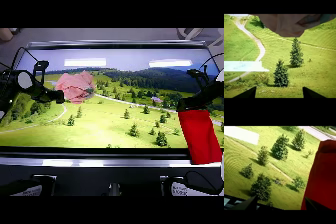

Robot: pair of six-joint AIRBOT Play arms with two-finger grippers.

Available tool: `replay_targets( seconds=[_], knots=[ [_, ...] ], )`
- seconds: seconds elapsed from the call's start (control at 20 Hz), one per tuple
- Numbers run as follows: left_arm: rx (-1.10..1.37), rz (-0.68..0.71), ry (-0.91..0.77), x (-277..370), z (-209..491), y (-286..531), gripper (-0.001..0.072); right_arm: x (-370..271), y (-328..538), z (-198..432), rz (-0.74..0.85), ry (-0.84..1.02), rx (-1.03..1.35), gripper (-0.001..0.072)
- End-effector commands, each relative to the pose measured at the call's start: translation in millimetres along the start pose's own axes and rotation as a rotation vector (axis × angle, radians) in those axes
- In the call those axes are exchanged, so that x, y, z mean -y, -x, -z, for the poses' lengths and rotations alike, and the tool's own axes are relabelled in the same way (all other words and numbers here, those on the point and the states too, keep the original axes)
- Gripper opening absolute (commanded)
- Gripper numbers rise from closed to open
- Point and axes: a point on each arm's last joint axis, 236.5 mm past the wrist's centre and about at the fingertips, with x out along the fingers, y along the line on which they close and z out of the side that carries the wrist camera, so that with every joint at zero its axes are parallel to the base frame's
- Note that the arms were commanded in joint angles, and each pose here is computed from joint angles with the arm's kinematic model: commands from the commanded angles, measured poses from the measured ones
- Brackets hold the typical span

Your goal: Fold the shirts.

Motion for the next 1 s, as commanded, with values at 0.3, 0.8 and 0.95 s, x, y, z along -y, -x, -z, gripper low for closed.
replay_targets(
  seconds=[0.3, 0.8, 0.95],
  knots=[
    [0.000, 0.000, -0.001, 0.1, 0.1, 0.2, 0.0720, -0.3, -0.3, -0.1, -0.001, 0.001, -0.001, 0.0606],
    [0.051, 0.010, 0.000, 2.8, -12.6, -1.8, 0.0720, -0.3, -0.3, -0.1, -0.001, 0.001, -0.001, 0.0606],
    [0.145, 0.040, 0.033, 9.7, -37.4, -5.8, 0.0720, 4.9, 0.0, -10.6, 0.021, -0.007, 0.044, 0.0606]
  ],
)
